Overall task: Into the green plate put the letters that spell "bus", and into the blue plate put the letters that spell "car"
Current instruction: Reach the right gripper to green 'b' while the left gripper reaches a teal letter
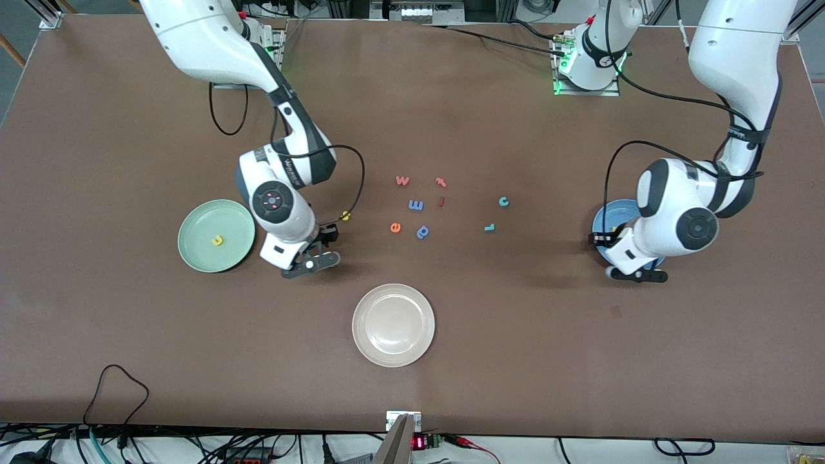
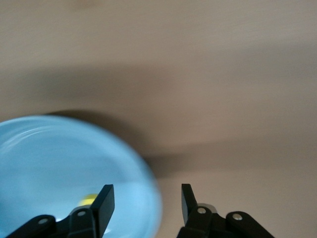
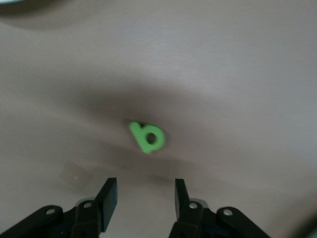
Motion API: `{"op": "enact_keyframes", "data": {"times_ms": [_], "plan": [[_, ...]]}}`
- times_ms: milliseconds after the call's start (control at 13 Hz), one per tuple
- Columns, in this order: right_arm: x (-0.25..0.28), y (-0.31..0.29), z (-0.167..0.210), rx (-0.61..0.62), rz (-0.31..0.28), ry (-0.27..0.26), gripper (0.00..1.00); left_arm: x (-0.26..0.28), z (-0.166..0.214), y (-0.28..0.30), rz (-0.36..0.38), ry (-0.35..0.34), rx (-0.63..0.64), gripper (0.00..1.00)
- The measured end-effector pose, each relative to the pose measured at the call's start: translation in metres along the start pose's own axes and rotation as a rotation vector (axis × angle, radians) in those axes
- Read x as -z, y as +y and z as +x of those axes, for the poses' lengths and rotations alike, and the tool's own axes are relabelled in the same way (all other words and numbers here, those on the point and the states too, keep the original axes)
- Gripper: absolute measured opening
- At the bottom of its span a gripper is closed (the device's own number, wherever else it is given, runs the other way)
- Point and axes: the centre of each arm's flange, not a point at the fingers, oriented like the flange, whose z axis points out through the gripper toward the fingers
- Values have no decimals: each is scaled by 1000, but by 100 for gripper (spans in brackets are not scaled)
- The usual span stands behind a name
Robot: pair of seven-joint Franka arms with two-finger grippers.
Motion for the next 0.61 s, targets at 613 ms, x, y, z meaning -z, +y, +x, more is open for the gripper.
{"op": "enact_keyframes", "data": {"times_ms": [613], "plan": [[-23, -1, 8, 4, -2, 50, 56, -24, -29, 192, 4, 1, -235, 45]]}}
